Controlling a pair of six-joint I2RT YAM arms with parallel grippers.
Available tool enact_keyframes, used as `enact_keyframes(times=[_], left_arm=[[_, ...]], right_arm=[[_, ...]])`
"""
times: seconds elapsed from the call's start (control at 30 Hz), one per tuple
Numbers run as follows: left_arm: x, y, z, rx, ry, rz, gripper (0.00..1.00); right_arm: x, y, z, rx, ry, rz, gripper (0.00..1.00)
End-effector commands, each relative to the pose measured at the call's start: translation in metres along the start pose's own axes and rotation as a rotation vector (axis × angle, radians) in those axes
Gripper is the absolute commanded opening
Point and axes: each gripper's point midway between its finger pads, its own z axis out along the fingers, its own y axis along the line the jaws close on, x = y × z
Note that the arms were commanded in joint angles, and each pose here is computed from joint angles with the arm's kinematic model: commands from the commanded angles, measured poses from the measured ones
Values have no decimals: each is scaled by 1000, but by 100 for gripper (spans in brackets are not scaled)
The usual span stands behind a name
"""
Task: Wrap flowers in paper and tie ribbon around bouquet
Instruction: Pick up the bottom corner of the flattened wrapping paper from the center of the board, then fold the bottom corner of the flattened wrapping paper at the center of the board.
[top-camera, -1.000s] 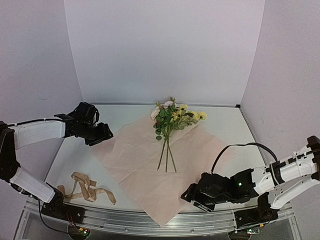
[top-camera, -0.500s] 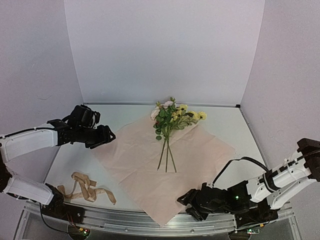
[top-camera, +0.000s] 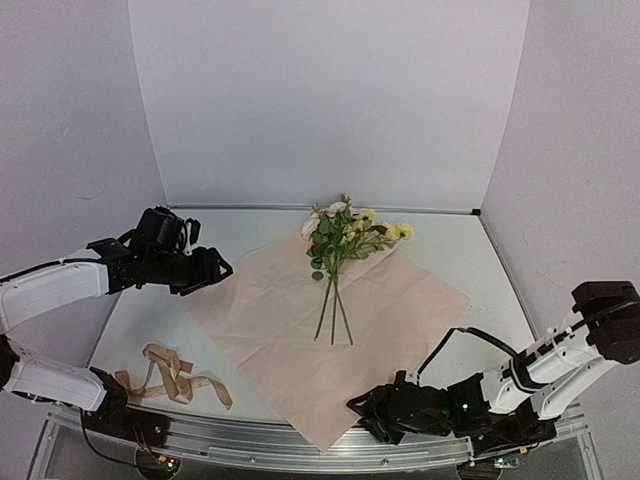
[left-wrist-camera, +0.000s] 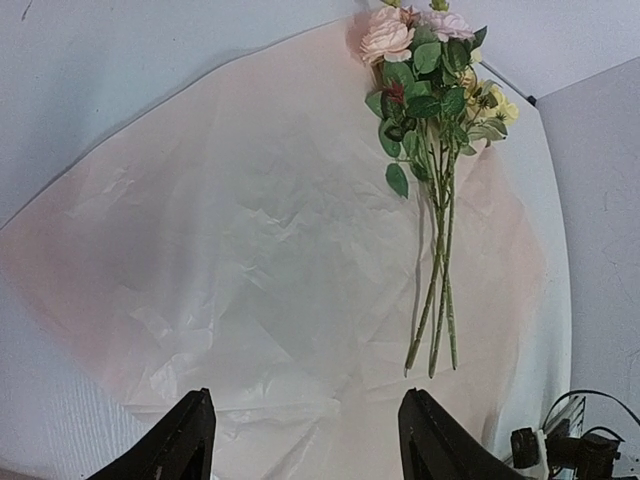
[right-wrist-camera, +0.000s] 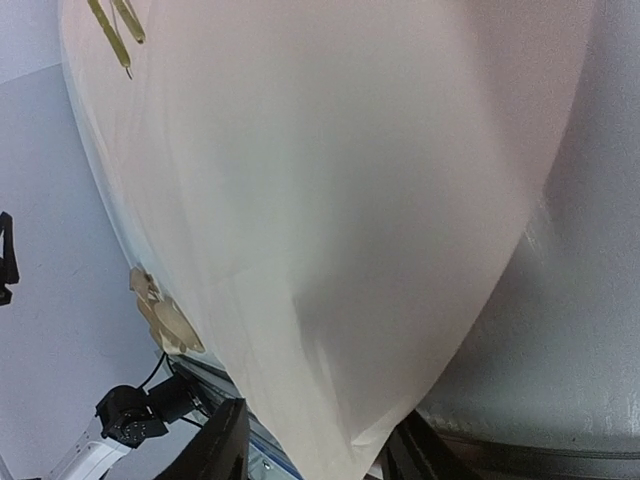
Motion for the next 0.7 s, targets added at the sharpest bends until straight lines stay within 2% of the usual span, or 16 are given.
enact_keyframes(times=[0.0, 0.17, 0.47, 0.67], left_arm=[[-4, -20, -8, 77, -25, 36, 65], [-3, -27, -4, 91, -14, 47, 64], [-5, -39, -3, 119, -12, 58, 63], [-9, -44, -6, 131, -19, 56, 62]], right_arm=[[-9, 19, -11, -63, -65, 93, 30], [-16, 34, -17, -116, -98, 87, 0], [-19, 61, -15, -165, -112, 75, 0], [-52, 100, -16, -225, -174, 87, 0]])
